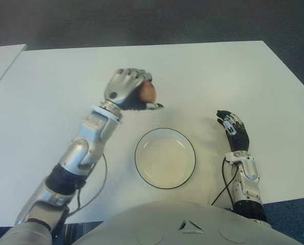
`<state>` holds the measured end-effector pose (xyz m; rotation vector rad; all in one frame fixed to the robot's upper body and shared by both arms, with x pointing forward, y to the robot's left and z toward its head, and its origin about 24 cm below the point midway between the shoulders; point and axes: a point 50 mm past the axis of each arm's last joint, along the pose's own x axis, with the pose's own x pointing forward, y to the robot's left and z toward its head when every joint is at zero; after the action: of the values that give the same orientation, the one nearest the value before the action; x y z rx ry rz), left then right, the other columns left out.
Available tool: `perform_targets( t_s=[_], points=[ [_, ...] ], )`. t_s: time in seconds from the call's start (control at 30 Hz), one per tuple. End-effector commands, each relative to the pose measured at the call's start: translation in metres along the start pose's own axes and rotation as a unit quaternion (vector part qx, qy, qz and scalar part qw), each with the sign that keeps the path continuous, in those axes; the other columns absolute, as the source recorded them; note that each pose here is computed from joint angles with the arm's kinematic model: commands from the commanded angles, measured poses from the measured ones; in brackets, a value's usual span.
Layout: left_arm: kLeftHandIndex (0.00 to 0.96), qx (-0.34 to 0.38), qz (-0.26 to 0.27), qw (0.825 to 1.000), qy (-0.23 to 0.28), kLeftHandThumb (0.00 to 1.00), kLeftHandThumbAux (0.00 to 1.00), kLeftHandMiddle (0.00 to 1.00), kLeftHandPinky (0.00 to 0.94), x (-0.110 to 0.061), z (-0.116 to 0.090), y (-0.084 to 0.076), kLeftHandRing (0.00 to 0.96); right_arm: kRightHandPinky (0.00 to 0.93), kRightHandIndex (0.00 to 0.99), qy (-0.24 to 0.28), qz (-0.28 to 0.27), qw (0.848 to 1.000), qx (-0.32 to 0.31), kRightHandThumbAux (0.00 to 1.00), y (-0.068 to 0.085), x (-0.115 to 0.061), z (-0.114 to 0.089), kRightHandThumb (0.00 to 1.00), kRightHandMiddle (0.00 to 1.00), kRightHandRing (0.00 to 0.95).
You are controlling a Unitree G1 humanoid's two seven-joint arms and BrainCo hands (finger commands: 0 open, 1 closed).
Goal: Put the apples into the plate.
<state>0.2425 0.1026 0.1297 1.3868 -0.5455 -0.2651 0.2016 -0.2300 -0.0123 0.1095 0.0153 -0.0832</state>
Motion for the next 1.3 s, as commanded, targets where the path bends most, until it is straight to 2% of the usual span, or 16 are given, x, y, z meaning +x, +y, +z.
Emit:
perform_targets(
  t_s=[0.03,0.17,0.27,0.57,0.77,0.93,1.3],
  points=[
    [0.406,-0.009,-0.006,0.999,-0.043,0.859,0.664,0.532,0.775,-0.006,0.030,-0.015,0.837,0.179,0.272,0.051,-0.006,0.999,0.013,0.549,0.002,-0.010,-0.018,0.280,0.274,0.196],
    [0.408,-0.005,-0.011,0.998,-0.068,0.859,0.663,0.533,0.793,-0.013,0.047,-0.023,0.835,0.181,0.269,0.051,-0.005,0.999,0.014,0.548,0.003,-0.011,-0.018,0.280,0.272,0.195],
    [0.410,-0.022,-0.036,0.996,-0.081,0.859,0.662,0.535,0.804,-0.019,0.059,-0.026,0.825,0.182,0.265,0.052,-0.006,0.998,0.016,0.561,0.004,-0.011,-0.018,0.282,0.269,0.195],
    [0.406,-0.050,-0.085,0.990,-0.105,0.856,0.663,0.538,0.805,-0.027,0.069,-0.028,0.819,0.171,0.248,0.054,-0.008,0.998,0.020,0.582,0.007,-0.012,-0.018,0.294,0.267,0.196],
    [0.406,-0.048,-0.093,0.986,-0.128,0.856,0.663,0.537,0.820,-0.031,0.074,-0.029,0.830,0.191,0.237,0.055,-0.008,0.998,0.020,0.588,0.009,-0.013,-0.018,0.295,0.279,0.212],
    [0.405,-0.040,-0.099,0.982,-0.153,0.854,0.663,0.533,0.814,-0.035,0.083,-0.044,0.831,0.183,0.247,0.054,-0.010,0.998,0.017,0.588,0.012,-0.012,-0.017,0.285,0.286,0.211],
    [0.399,-0.038,-0.111,0.980,-0.162,0.850,0.665,0.526,0.803,-0.048,0.089,-0.056,0.818,0.200,0.238,0.057,-0.012,0.998,0.011,0.594,0.014,-0.012,-0.017,0.271,0.306,0.228]
  ],
)
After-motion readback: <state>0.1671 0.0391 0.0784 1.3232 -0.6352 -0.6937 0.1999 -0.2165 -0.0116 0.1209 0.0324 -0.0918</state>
